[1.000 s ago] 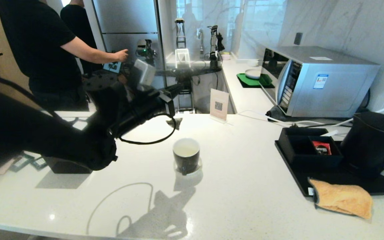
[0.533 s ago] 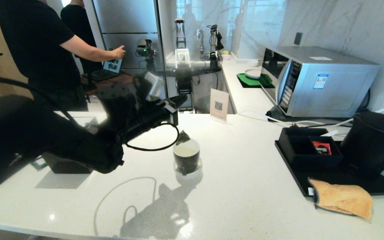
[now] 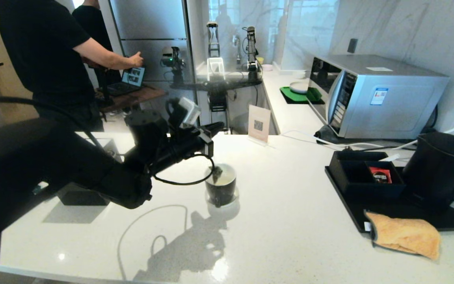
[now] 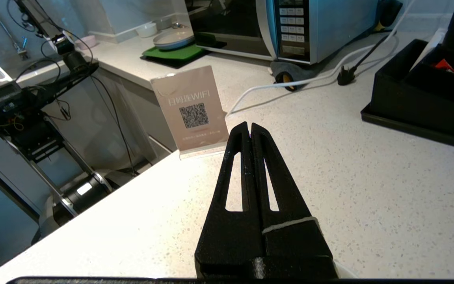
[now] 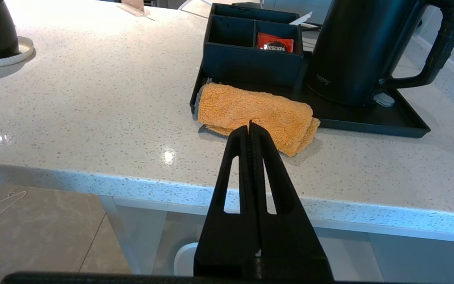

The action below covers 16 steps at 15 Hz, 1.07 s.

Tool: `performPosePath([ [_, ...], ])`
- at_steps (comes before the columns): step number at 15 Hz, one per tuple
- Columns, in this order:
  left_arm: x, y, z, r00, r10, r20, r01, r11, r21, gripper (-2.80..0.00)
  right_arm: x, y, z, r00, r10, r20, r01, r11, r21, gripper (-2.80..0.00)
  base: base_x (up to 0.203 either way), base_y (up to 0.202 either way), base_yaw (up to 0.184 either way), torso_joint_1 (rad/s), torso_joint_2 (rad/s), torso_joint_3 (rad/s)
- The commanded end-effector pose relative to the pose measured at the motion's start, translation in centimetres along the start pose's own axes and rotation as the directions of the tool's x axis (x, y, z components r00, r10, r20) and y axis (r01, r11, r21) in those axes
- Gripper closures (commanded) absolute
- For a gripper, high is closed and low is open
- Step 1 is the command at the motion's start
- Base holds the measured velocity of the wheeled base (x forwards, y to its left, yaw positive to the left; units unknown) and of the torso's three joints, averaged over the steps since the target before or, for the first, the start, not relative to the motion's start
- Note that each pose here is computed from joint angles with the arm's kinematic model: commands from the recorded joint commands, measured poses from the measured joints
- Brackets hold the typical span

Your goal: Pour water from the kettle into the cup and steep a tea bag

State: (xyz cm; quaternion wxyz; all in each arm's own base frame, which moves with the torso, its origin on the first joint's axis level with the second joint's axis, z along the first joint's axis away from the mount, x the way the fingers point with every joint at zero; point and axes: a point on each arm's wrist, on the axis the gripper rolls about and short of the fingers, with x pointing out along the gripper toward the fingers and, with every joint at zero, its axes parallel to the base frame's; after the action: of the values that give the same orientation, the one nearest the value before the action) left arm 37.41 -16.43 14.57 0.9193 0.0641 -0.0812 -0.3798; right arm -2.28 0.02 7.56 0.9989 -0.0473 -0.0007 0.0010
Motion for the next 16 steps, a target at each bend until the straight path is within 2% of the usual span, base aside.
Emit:
performPosePath([
  [1,0.2,0.0,-1.0,1.0,-0.004,-0.012,0.004,1.0,-0.004,0.0,0.0,0.0,0.0,1.0,0.001,-0.001,-0.001,1.0,-0.001,0.0,0.0,0.0,0.0,0.0,0.0,0.0],
  [9,0.8,-0.2,-3.4,0.998,-0.013,-0.055,0.012,1.0,-0.01,0.0,0.0,0.0,0.0,1.0,0.001,-0.001,-0.001,1.0,-0.001,0.0,0.0,0.0,0.0,0.0,0.0,0.0],
  [16,1.3,-1.2,-5.3,0.996,-0.036,-0.082,0.034,0.999,-0.022,0.0,0.0,0.0,0.0,1.0,0.001,-0.001,-0.001,1.0,-0.001,0.0,0.0,0.0,0.0,0.0,0.0,0.0],
])
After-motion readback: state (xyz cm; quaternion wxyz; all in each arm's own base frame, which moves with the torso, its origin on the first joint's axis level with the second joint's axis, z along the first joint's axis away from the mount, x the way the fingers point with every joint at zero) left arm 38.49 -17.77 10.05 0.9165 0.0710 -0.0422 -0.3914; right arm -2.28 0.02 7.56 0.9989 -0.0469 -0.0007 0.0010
